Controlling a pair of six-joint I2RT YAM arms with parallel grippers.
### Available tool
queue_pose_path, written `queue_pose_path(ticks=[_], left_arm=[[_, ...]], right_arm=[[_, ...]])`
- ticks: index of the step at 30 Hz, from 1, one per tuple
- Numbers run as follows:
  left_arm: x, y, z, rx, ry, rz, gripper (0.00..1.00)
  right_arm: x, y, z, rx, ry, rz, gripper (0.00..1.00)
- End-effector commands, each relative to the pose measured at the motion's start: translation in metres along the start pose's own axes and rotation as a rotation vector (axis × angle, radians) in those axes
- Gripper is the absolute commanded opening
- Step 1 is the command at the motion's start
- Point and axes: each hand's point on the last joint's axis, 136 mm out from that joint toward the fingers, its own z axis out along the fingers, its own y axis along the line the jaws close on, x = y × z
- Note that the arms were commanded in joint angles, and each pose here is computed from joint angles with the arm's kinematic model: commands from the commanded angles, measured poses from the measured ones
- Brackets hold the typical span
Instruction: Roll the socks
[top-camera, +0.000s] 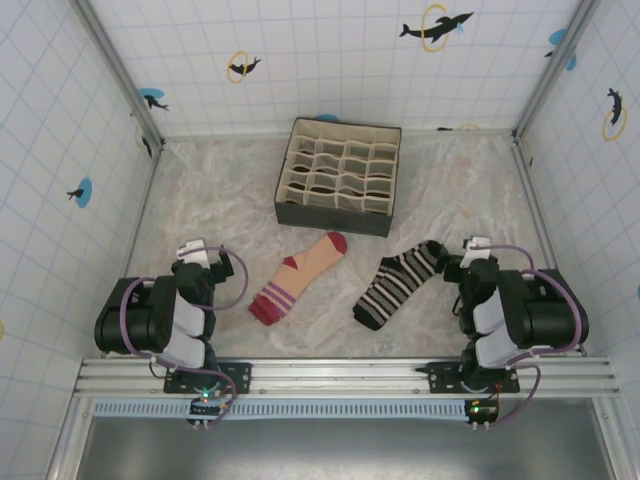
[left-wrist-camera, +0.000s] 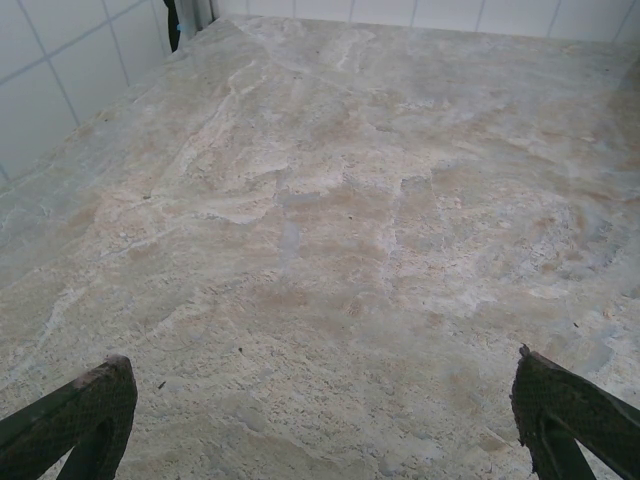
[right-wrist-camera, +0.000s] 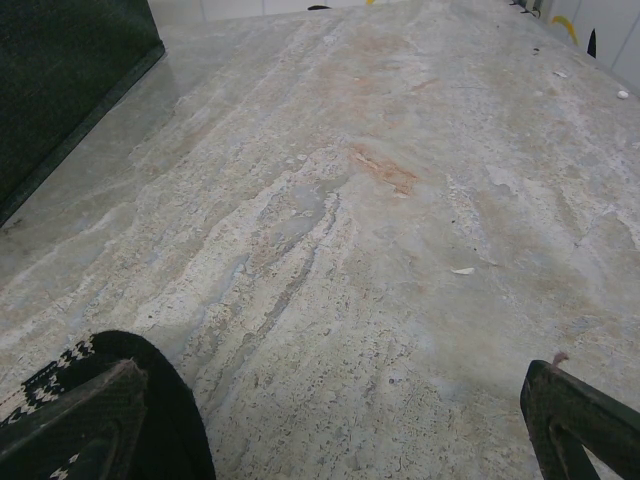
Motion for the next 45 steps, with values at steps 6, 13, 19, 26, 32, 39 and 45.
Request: queue_pose_path(ticks=[6,13,19,26,32,39,45], left_arm=[[-0.009,0.003,0.0,-0.009,-0.034,-0.019,0.98],[-0.03,0.006,0.037,-0.088,0.154,-0.105,0.98],[-0.054,-0.035,0.034,0.003,0.356,-0.32,0.92],[-0.047,-0.141,-0.023,0.247,0.635,-0.422,0.85],[-0.027,-0.206,-0.076,0.371,0.81,-0.59,0.84],[-0.009,-0.266,-0.123,0.503,0.961,-0.69,0.83],[0.011,-0.284,-0.146,0.492,1.007,-0.816,0.76]], right_arm=[[-0.004,-0.002,-0.002,0.006,-0.02,0.005,0.99],[-0.015,0.021,0.01,-0.02,0.068,-0.106,0.99],[-0.039,0.05,-0.001,-0.01,0.147,-0.093,0.99],[-0.057,0.061,-0.033,0.041,0.097,0.078,0.99],[-0.046,0.082,-0.048,0.035,0.214,0.049,0.99],[-0.029,0.109,-0.061,-0.053,0.267,-0.04,0.99],[-0.03,0.111,-0.066,-0.039,0.247,-0.058,1.0]])
